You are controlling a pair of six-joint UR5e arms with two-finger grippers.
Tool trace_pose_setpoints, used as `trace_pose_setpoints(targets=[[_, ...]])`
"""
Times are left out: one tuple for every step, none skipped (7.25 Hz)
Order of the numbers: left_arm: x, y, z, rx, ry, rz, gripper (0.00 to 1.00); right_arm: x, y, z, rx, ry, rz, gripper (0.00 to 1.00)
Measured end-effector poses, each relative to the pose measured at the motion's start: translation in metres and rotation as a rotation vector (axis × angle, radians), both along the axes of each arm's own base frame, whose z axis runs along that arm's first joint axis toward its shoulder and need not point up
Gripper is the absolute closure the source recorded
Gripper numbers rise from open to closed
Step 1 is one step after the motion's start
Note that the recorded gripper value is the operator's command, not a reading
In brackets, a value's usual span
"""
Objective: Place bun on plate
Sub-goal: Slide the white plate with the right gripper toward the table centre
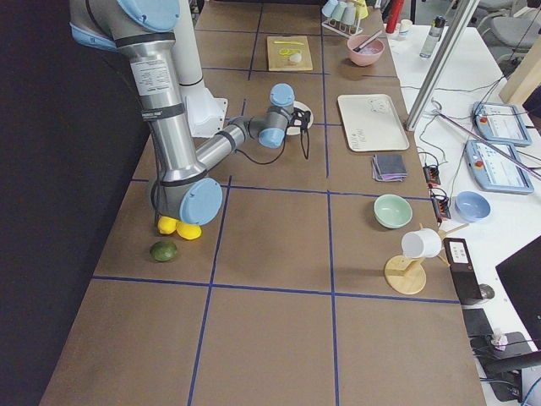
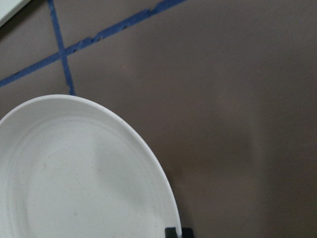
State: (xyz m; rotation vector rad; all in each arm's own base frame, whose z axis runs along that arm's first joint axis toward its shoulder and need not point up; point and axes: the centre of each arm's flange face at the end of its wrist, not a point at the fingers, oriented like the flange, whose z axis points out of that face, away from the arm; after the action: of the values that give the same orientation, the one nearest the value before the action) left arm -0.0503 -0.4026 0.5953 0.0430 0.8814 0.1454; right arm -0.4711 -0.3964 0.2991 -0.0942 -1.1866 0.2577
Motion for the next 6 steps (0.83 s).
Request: trace_pose_setpoints(targets=[[0.000,0.000,0.000,0.002,0.000,0.000,0.00,-0.029,0.013,-0.021,-0.021,0.019,0.010,1.00],[0.000,-0.001,-0.001,0.004,-0.001,0.001,0.00,-0.045,0.021,-0.028,-0.036,0.036,0.014,1.00],[0.001,-0.001,0.000,0.004,-0.004,0.004,0.00,-0.054,0.023,-0.028,-0.043,0.050,0.016,1.00],[0.002,-0.001,0.000,0.003,-0.008,0.009,0.00,-0.058,0.022,-0.025,-0.048,0.060,0.017,1.00],[0.004,-0.001,0.001,0.002,-0.012,0.014,0.00,-0.060,0.021,-0.022,-0.050,0.068,0.020,1.00],[0.005,0.000,0.002,0.003,-0.013,0.016,0.00,-0.061,0.021,-0.020,-0.051,0.074,0.022,1.00]])
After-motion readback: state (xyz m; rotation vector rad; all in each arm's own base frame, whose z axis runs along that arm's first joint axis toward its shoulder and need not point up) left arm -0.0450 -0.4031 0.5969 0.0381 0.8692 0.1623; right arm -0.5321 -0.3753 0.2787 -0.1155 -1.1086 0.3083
